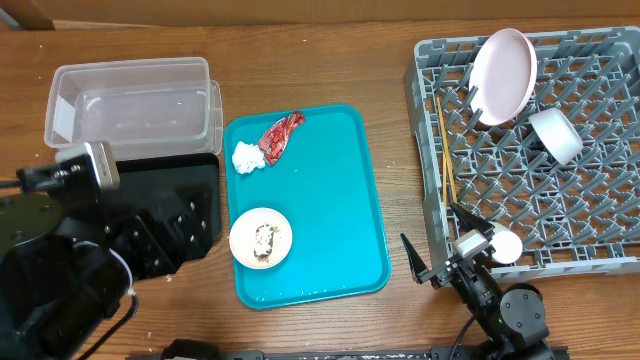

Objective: Sort waste into correct bins and load items into the dishwasher

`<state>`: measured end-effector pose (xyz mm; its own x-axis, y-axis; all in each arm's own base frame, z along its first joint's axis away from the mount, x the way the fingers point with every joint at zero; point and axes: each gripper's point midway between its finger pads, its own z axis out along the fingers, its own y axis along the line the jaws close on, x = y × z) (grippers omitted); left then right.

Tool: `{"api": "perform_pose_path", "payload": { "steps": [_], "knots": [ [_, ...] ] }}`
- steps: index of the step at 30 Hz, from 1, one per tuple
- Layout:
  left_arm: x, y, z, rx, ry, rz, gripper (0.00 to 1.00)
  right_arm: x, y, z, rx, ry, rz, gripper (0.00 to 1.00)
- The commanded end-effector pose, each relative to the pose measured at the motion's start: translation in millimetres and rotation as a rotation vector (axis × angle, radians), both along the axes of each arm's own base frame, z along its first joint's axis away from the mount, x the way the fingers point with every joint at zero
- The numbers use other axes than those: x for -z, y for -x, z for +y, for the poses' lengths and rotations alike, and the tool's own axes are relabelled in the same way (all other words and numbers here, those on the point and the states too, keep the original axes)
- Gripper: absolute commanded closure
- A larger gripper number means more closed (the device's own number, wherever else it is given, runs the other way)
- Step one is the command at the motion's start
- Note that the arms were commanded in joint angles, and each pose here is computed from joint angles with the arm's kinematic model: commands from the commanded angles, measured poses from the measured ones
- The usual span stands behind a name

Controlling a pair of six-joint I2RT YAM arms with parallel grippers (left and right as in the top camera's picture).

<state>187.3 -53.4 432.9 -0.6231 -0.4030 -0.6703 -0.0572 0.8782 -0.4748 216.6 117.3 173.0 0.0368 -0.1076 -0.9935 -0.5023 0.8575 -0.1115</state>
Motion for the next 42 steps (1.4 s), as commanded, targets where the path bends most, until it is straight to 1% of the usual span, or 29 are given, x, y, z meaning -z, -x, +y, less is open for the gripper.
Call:
{"api": "perform_pose_path", "payload": {
  "steps": [1, 3, 5, 6, 8, 11, 13, 14, 15, 17, 20, 21, 25, 28, 31, 33, 37, 40, 42],
  "knots": [
    [-11.0, -12.6, -17.2, 0.067, 0.065, -0.038, 0.00, 1.1, -0.1, -0.3, 0.000, -0.003, -0.007, 0.00],
    [-4.0, -28.5, -21.9, 0.099, 0.033, -0.023, 0.00, 1.1, -0.1, -0.3, 0.000, -0.003, -0.007, 0.00],
    [13.2, -44.4, -28.3, 0.128, 0.020, 0.045, 0.00, 1.1, -0.1, -0.3, 0.000, -0.003, -0.007, 0.00],
    [27.8, -53.7, -34.3, 0.155, 0.019, 0.104, 0.00, 1.1, -0.1, -0.3, 0.000, -0.003, -0.007, 0.00],
    [58.1, -69.6, -46.1, 0.209, -0.005, 0.214, 0.06, 1.1, -0.1, -0.3, 0.000, -0.003, -0.007, 0.00],
    [115.1, -99.4, -64.0, 0.264, -0.094, 0.387, 0.16, 1.1, -0.1, -0.3, 0.000, -0.003, -0.007, 0.00],
    [138.4, -113.2, -73.3, 0.278, -0.151, 0.444, 0.18, 1.1, -0.1, -0.3, 0.000, -0.003, -0.007, 0.00],
    [153.0, -124.3, -78.5, 0.281, -0.211, 0.463, 0.18, 1.1, -0.1, -0.3, 0.000, -0.003, -0.007, 0.00],
    [163.6, -133.6, -79.5, 0.268, -0.265, 0.472, 0.18, 1.1, -0.1, -0.3, 0.000, -0.003, -0.007, 0.00],
    [189.3, -156.3, -79.7, 0.222, -0.415, 0.485, 0.12, 1.1, -0.1, -0.3, 0.000, -0.003, -0.007, 0.00],
    [223.8, -180.1, -80.0, 0.179, -0.572, 0.516, 0.05, 1.1, -0.1, -0.3, 0.000, -0.003, -0.007, 0.00],
    [238.6, -187.4, -80.0, 0.173, -0.617, 0.537, 0.04, 1.1, -0.1, -0.3, 0.000, -0.003, -0.007, 0.00],
    [293.7, -206.6, -75.6, 0.176, -0.727, 0.633, 0.04, 1.1, -0.1, -0.3, 0.000, -0.003, -0.007, 0.00],
    [327.7, -219.2, -69.4, 0.162, -0.760, 0.682, 0.05, 1.1, -0.1, -0.3, 0.000, -0.003, -0.007, 0.00],
    [351.5, -239.9, -66.6, 0.190, -0.787, 0.663, 0.00, 1.1, -0.1, -0.3, 0.000, -0.003, -0.007, 0.00],
    [365.0, -246.4, -66.2, 0.212, -0.783, 0.669, 0.01, 1.1, -0.1, -0.3, 0.000, -0.003, -0.007, 0.00],
    [394.4, -245.3, -76.8, 0.295, -0.724, 0.714, 0.06, 1.1, -0.1, -0.3, 0.000, -0.003, -0.007, 0.00],
    [407.1, -247.9, -77.1, 0.320, -0.739, 0.721, 0.16, 1.1, -0.1, -0.3, 0.000, -0.003, -0.007, 0.00],
    [407.3, -251.1, -78.3, 0.329, -0.743, 0.706, 0.22, 1.1, -0.1, -0.3, 0.000, -0.003, -0.007, 0.00]
  ]
}}
